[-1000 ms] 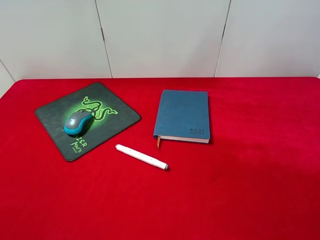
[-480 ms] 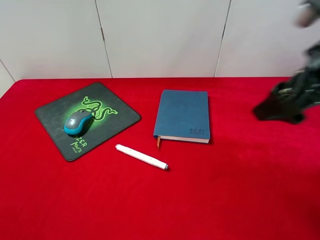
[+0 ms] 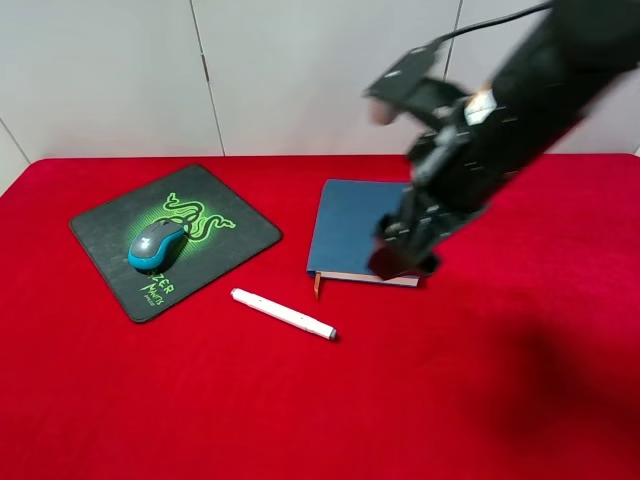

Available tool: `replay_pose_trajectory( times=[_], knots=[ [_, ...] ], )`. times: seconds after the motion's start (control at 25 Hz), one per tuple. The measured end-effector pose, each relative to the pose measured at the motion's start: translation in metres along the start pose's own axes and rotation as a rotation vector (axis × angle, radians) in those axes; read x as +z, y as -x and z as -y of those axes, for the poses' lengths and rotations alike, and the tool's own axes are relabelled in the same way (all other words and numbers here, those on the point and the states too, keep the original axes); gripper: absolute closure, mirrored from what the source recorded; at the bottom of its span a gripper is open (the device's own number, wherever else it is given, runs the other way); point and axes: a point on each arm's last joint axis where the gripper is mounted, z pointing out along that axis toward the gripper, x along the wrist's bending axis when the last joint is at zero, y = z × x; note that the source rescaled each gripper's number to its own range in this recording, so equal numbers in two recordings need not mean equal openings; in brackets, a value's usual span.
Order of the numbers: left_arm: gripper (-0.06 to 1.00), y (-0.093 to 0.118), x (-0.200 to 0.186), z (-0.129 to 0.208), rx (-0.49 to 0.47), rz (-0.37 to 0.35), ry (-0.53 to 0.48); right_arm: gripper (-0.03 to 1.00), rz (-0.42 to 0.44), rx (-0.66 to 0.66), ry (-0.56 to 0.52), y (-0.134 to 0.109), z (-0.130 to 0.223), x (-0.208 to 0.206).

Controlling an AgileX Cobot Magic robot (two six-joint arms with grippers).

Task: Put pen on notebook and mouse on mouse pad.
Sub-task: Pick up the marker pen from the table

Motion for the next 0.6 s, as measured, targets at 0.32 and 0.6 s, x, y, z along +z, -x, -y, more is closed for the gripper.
replay_pose_trajectory(
  times=[0.32,0.6],
  knots=[
    [-0.05,0.000,0.000,0.000,0.000,0.000,0.000,-0.03,-0.082,-0.132,-0.063,-0.038,-0.037,0.050],
    [-0.05,0.000,0.000,0.000,0.000,0.000,0.000,-0.03,-0.130,-0.117,-0.066,-0.047,-0.066,0.081]
  ],
)
